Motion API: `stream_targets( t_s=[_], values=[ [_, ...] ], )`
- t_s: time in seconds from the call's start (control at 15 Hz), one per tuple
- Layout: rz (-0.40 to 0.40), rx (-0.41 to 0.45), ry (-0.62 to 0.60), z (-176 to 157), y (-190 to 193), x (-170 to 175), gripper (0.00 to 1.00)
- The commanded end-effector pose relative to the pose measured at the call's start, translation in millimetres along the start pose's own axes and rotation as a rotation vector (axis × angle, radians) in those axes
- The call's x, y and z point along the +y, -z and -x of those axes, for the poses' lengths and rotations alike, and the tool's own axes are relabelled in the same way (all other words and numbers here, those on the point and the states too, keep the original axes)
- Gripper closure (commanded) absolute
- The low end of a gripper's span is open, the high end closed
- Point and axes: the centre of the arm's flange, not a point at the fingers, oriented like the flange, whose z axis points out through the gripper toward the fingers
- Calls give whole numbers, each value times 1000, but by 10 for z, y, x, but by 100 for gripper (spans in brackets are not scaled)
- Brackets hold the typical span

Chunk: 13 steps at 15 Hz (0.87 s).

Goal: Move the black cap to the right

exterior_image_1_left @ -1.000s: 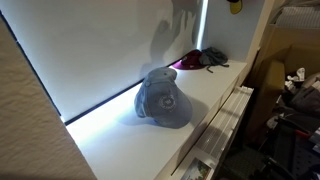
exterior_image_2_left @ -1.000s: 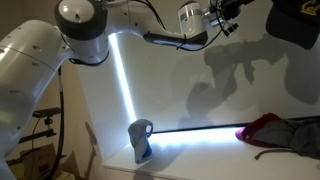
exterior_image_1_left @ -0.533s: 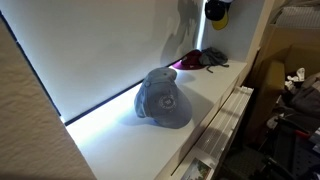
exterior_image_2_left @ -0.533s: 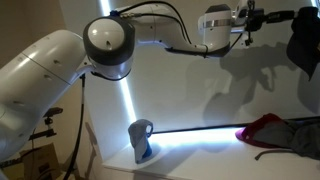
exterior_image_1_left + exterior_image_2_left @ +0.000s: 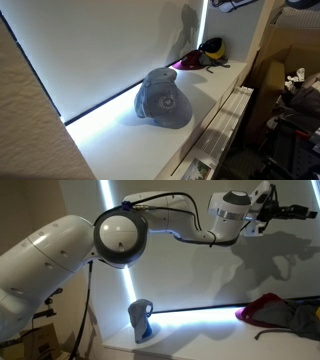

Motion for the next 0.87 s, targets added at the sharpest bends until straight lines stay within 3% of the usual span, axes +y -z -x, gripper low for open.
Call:
stream_targets(
  t_s=[0.0, 0.07, 0.13, 0.4, 0.67, 0.73, 0.8],
  values=[
    [-2, 1, -1, -10, 10, -7, 57],
    [-4, 2, -2, -16, 17, -12, 32],
    [-45, -73, 51, 101, 127, -85, 31],
    [-181, -183, 176, 987, 619, -394, 4],
    [-287, -324, 296, 1703, 884, -652, 0],
    [-259, -267, 226, 1431, 436, -1041, 0],
    [-268, -285, 234, 1540, 466, -1089, 0]
  ],
)
